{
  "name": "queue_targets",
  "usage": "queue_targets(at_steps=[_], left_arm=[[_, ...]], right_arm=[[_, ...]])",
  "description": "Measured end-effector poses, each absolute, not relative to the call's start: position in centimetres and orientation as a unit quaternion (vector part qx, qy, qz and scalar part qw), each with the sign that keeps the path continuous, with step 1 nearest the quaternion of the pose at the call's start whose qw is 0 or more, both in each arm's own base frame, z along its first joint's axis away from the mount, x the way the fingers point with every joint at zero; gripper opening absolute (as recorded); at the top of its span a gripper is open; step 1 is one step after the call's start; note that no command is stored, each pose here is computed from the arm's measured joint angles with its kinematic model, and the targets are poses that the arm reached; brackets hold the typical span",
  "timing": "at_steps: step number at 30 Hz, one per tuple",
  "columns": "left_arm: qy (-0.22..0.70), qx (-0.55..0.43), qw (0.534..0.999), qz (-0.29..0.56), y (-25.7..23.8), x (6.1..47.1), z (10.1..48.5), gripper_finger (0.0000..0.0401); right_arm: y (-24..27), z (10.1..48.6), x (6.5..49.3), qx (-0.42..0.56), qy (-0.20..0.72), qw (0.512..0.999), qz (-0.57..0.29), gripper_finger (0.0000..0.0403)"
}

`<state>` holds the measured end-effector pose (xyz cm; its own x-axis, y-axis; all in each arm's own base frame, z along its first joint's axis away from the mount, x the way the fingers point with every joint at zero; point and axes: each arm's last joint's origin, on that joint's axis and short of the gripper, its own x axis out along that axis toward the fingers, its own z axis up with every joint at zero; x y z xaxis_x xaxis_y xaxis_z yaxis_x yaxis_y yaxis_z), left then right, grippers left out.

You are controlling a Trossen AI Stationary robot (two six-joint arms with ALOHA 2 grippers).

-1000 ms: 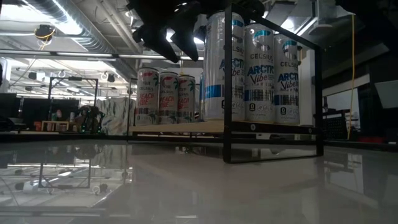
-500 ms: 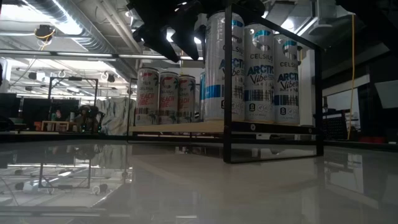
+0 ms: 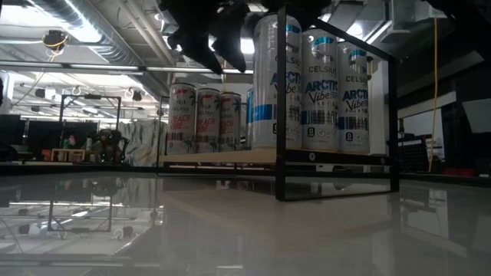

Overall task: Place canned beverage on shelf
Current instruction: Put the top blue soda can on the shelf and align with the other blue soda can

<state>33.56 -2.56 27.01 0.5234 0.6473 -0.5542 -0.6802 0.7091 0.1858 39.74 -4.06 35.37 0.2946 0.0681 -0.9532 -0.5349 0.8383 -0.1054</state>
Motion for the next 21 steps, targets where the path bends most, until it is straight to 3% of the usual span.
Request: queue_targets(at_steps=[21], left_arm=[[0.238, -0.026, 0.946, 0.220, -7.8, 32.5, 36.3, 0.0325]], right_arm=[[-3.7, 41.8, 34.3, -0.200, 0.535, 0.813, 0.114, 0.0392]])
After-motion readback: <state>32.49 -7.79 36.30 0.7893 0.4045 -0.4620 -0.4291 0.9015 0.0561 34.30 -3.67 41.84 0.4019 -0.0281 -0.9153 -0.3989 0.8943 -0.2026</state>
